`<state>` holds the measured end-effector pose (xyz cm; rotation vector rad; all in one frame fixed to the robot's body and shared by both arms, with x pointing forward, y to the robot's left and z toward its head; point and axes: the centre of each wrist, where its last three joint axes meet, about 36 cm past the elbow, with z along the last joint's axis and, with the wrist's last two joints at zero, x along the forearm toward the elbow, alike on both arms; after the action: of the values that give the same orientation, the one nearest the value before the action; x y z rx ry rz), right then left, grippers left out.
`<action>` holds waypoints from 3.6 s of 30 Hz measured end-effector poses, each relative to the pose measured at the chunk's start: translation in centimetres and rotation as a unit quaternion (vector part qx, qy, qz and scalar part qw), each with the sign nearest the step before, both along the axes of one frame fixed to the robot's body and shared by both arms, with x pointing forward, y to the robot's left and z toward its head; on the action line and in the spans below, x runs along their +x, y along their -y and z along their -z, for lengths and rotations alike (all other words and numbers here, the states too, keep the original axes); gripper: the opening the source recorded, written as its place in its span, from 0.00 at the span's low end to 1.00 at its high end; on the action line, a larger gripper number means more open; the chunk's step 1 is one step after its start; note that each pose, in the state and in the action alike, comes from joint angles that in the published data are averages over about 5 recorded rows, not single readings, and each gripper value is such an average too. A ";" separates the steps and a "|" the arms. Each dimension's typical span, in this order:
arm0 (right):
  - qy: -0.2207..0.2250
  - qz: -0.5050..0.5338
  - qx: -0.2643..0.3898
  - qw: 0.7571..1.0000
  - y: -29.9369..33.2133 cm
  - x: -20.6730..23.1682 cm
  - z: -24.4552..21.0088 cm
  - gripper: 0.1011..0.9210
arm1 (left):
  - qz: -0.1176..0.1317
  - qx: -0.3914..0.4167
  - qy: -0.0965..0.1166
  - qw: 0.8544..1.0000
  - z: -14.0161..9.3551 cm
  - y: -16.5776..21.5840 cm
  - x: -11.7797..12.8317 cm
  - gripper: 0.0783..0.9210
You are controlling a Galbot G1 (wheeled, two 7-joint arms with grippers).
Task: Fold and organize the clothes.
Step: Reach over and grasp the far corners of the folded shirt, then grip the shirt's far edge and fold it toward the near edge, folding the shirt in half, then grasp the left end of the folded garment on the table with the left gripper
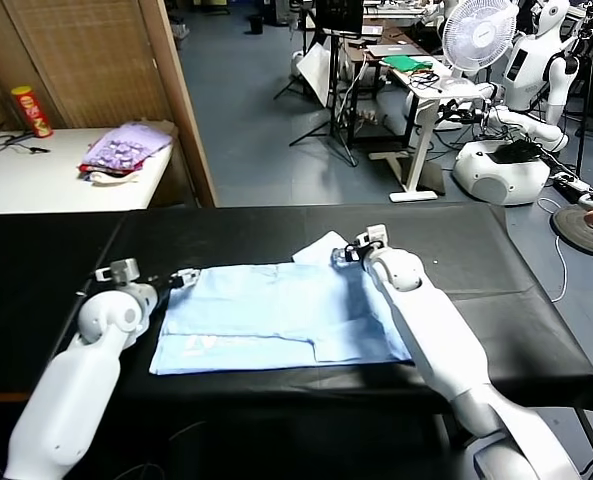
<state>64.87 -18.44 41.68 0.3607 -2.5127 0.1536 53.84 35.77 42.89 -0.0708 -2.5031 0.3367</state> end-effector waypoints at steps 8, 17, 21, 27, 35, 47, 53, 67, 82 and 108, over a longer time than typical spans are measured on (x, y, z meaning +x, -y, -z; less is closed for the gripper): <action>0.033 0.006 0.007 0.999 0.1 -0.5 0.2 0.03 | 0.014 -0.010 -0.002 1.000 0.4 0.2 0.2 0.30; 0.089 0.009 0.039 0.995 2.1 -2.9 -0.9 0.03 | 0.011 -0.007 0.028 1.000 0.0 0.6 -0.6 0.06; 0.101 0.009 0.055 0.993 3.8 -5.6 -1.8 0.03 | 0.008 0.006 0.048 0.999 -0.9 0.7 -1.8 0.06; 0.084 0.023 0.059 0.994 6.2 -9.9 -3.1 0.03 | 0.016 0.023 0.072 0.997 -2.6 1.0 -5.1 0.06; 0.051 0.028 0.030 0.998 8.0 -15.4 -5.2 0.03 | 0.024 0.049 0.097 0.994 -4.0 1.9 -10.2 0.06; 0.060 0.021 -0.007 0.998 8.2 -20.8 -6.3 0.03 | 0.032 0.085 0.076 0.993 -1.6 2.7 -16.5 0.06; 0.064 0.024 -0.029 0.997 8.0 -22.5 -6.1 0.03 | 0.036 0.109 0.066 0.991 -0.7 3.1 -18.0 0.06; 0.044 0.017 -0.024 0.999 8.0 -25.9 -5.2 0.26 | 0.034 0.132 0.060 0.989 0.0 3.7 -19.5 0.08; 0.074 0.054 -0.012 0.996 6.9 -22.0 -4.1 0.85 | 0.014 0.079 0.090 0.993 -1.5 4.2 -18.4 0.84; 0.124 0.091 -0.002 0.988 3.4 -15.8 2.0 0.03 | -0.022 0.082 0.101 0.991 3.5 2.9 -13.3 0.12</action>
<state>49.09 -21.88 39.68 0.1135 -2.7738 0.1372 40.53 32.84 39.43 0.0176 -2.7264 0.1448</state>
